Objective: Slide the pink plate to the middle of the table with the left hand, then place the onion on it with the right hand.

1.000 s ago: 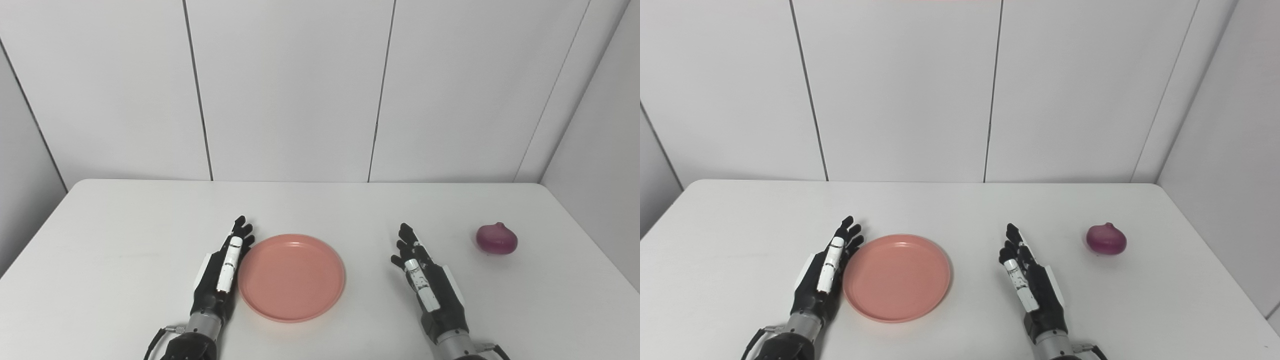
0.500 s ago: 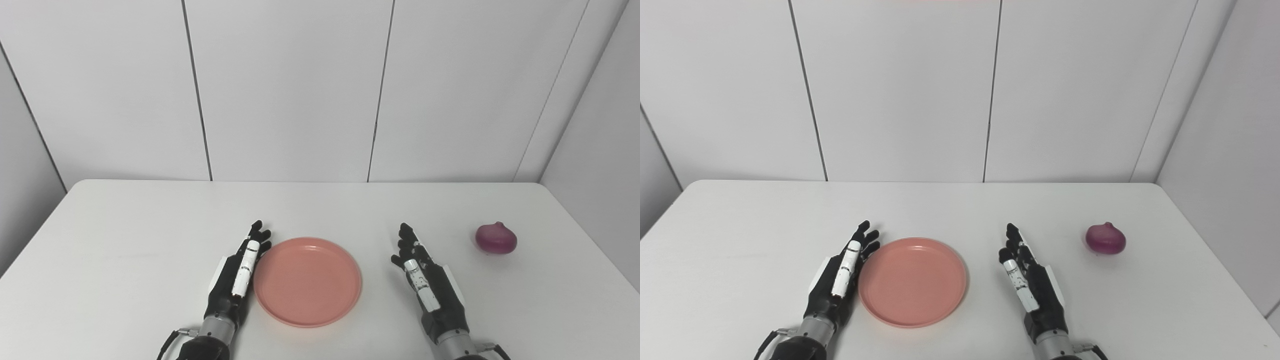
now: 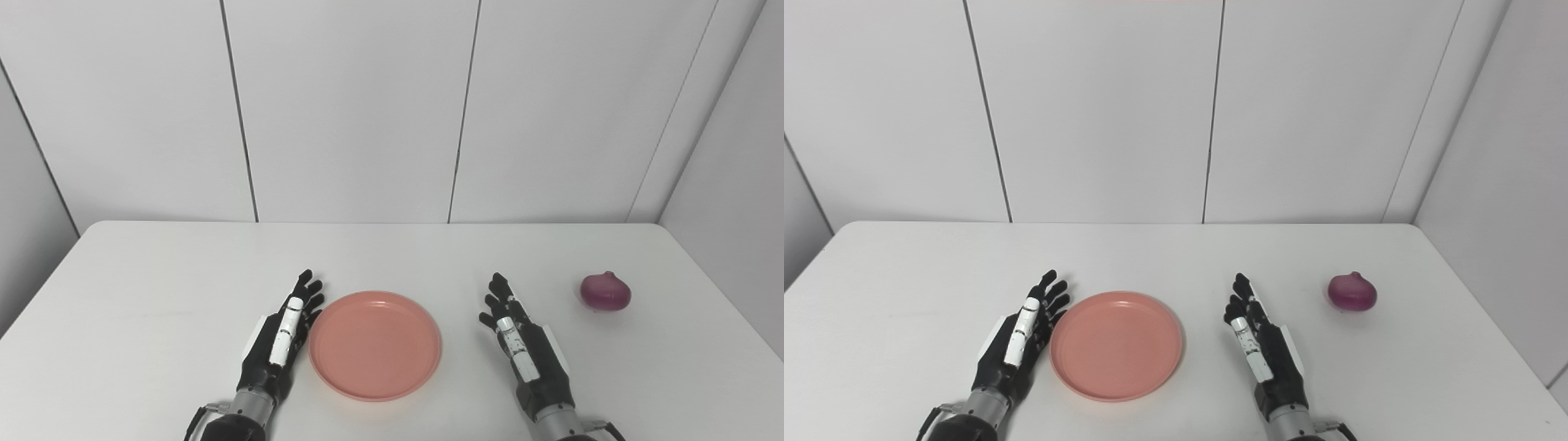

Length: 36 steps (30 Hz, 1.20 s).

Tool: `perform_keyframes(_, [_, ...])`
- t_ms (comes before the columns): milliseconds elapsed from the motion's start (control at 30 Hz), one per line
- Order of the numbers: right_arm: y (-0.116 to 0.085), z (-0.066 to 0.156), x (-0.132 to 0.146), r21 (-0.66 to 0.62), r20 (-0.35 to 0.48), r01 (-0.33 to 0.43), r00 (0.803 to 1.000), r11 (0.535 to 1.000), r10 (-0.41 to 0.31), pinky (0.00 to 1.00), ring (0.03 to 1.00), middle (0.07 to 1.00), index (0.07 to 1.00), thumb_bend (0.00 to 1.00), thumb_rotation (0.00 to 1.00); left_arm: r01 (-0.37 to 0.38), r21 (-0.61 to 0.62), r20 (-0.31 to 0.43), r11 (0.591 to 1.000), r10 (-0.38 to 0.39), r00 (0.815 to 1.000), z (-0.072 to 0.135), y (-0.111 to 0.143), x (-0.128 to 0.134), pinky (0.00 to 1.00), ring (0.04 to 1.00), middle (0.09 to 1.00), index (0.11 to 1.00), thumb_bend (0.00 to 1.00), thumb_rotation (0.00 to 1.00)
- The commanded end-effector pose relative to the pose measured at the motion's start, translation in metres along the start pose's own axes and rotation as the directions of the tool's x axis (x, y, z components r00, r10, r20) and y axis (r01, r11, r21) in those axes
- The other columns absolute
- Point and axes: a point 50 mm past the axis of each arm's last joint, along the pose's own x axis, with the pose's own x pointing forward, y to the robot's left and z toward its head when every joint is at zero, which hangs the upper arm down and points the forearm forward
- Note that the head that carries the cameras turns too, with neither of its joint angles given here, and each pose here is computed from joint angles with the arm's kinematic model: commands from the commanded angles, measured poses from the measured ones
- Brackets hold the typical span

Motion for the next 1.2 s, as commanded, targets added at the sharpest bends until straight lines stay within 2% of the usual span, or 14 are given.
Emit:
perform_keyframes(0, [-0.005, 0.024, 0.012, -0.042, 0.14, 0.012, 0.99, 0.999, -0.006, 0.97, 0.971, 0.965, 0.983, 0.64, 0.82, -0.044, 0.042, 0.017, 0.998, 0.043, 0.999, 0.007, 0.015, 0.007, 0.95, 0.958, 0.963, 0.961, 0.56, 1.0])
perform_keyframes(133, [-0.012, 0.033, 0.016, -0.081, 0.198, 0.032, 0.98, 0.996, -0.016, 0.98, 0.964, 0.953, 0.967, 0.69, 0.79, -0.045, 0.05, 0.013, 0.998, 0.044, 0.999, 0.002, 0.017, 0.006, 0.95, 0.96, 0.969, 0.966, 0.55, 1.0])
perform_keyframes(200, [-0.017, 0.041, 0.019, -0.154, 0.242, 0.057, 0.97, 0.986, -0.018, 0.99, 0.968, 0.955, 0.966, 0.7, 0.8, -0.049, 0.05, 0.015, 0.998, 0.048, 0.999, 0.001, 0.017, 0.006, 0.95, 0.96, 0.969, 0.966, 0.56, 1.0])
perform_keyframes(367, [-0.036, 0.057, 0.024, -0.359, 0.333, 0.149, 0.943, 0.921, -0.023, 0.94, 0.96, 0.966, 0.97, 0.69, 0.83, -0.061, 0.062, 0.018, 0.996, 0.06, 0.998, -0.001, 0.017, 0.009, 0.95, 0.955, 0.962, 0.957, 0.54, 1.0])
perform_keyframes(533, [-0.049, 0.067, 0.026, -0.463, 0.37, 0.199, 0.929, 0.864, -0.016, 0.95, 0.971, 0.965, 0.974, 0.67, 0.79, -0.064, 0.062, 0.027, 0.996, 0.063, 0.998, -0.003, 0.019, 0.013, 0.95, 0.958, 0.961, 0.956, 0.54, 1.0])
perform_keyframes(700, [-0.059, 0.074, 0.033, -0.523, 0.37, 0.22, 0.929, 0.824, -0.014, 0.93, 0.963, 0.959, 0.97, 0.72, 0.72, -0.067, 0.052, 0.029, 0.996, 0.066, 0.997, -0.005, 0.023, 0.014, 0.96, 0.962, 0.963, 0.955, 0.53, 1.0])
perform_keyframes(733, [-0.06, 0.076, 0.034, -0.528, 0.363, 0.224, 0.932, 0.819, -0.021, 0.91, 0.953, 0.954, 0.96, 0.73, 0.67, -0.067, 0.054, 0.028, 0.996, 0.066, 0.997, -0.005, 0.025, 0.013, 0.95, 0.964, 0.965, 0.958, 0.53, 1.0])
perform_keyframes(867, [-0.057, 0.085, 0.039, -0.553, 0.354, 0.242, 0.934, 0.797, -0.039, 0.89, 0.937, 0.951, 0.949, 0.76, 0.6, -0.053, 0.041, 0.028, 0.998, 0.052, 0.998, -0.004, 0.037, 0.01, 0.97, 0.977, 0.981, 0.981, 0.53, 1.0])
perform_keyframes(1000, [-0.057, 0.094, 0.047, -0.642, 0.33, 0.271, 0.942, 0.717, -0.06, 0.88, 0.93, 0.953, 0.952, 0.79, 0.59, -0.036, 0.023, 0.029, 0.999, 0.035, 0.999, -0.005, 0.048, 0.009, 0.98, 0.986, 0.986, 0.987, 0.51, 1.0])
perform_keyframes(1100, [-0.059, 0.099, 0.053, -0.709, 0.322, 0.3, 0.943, 0.638, -0.085, 0.85, 0.92, 0.943, 0.949, 0.8, 0.6, -0.037, 0.011, 0.025, 0.999, 0.037, 0.999, -0.005, 0.055, 0.01, 0.97, 0.979, 0.981, 0.979, 0.53, 1.0])
perform_keyframes(1167, [-0.061, 0.101, 0.057, -0.727, 0.321, 0.316, 0.941, 0.61, -0.104, 0.84, 0.914, 0.936, 0.943, 0.82, 0.59, -0.039, 0.006, 0.023, 0.999, 0.039, 0.999, -0.005, 0.058, 0.01, 0.96, 0.968, 0.969, 0.967, 0.55, 1.0])
